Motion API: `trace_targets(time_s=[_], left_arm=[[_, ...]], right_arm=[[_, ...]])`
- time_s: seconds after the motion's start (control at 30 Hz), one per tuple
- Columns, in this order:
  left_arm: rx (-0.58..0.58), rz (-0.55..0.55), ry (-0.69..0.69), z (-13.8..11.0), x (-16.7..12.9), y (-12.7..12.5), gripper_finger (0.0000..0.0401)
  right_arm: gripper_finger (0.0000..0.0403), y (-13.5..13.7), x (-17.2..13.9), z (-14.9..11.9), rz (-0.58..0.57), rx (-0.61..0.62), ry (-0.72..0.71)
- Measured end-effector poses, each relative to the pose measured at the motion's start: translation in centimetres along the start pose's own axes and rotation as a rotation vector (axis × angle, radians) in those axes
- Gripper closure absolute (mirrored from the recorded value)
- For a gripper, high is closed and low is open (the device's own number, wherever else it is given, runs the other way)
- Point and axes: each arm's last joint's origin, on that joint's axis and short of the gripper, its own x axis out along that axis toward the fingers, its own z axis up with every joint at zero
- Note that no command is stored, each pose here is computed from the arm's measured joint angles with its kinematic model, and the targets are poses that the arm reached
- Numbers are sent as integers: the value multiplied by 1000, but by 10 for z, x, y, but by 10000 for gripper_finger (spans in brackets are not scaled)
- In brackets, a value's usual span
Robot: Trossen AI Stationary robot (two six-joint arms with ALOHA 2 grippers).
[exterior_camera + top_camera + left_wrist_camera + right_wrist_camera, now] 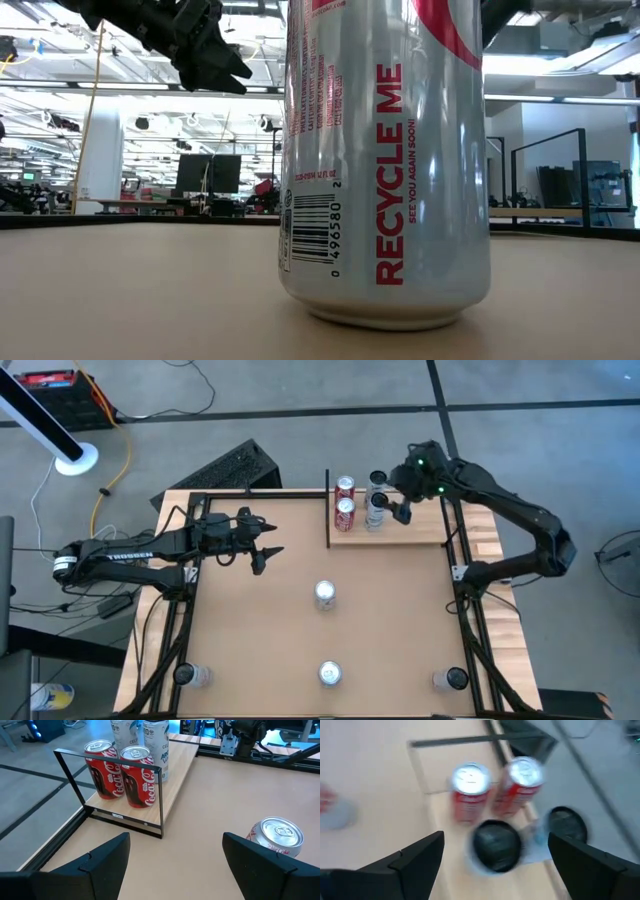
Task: Place canned beverage on shelf
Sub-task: Put the blue soda can on the shelf
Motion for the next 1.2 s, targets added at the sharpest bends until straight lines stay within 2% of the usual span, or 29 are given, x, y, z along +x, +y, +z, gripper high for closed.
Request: trace_targets(time_s=[0.17,0.3,0.43,0.6,0.63,0.67,0.9,1.0,1.2], left_arm=[[9,0,0,0,0,0,100],[12,0,0,0,0,0,100],[23,0,0,0,0,0,100],[22,0,0,0,0,0,100],[20,0,0,0,0,0,100],[18,0,2,1,0,0,100],[-14,-1,-22,9,-2,0,100],[-27,-2,-24,9,-2,0,100],[-47,-28,-23,9,-2,-1,100]], right_arm=[[39,32,-11,-4,170,46,77],[89,58,-9,-4,255,30,117],[179,75,11,-13,243,-17,119],[347,80,39,-37,216,-35,145],[373,79,42,-41,204,-42,149],[383,78,45,-44,192,-45,146],[375,59,52,-45,77,-9,100],[387,52,53,-47,60,-14,103],[377,44,53,-45,28,-7,69]])
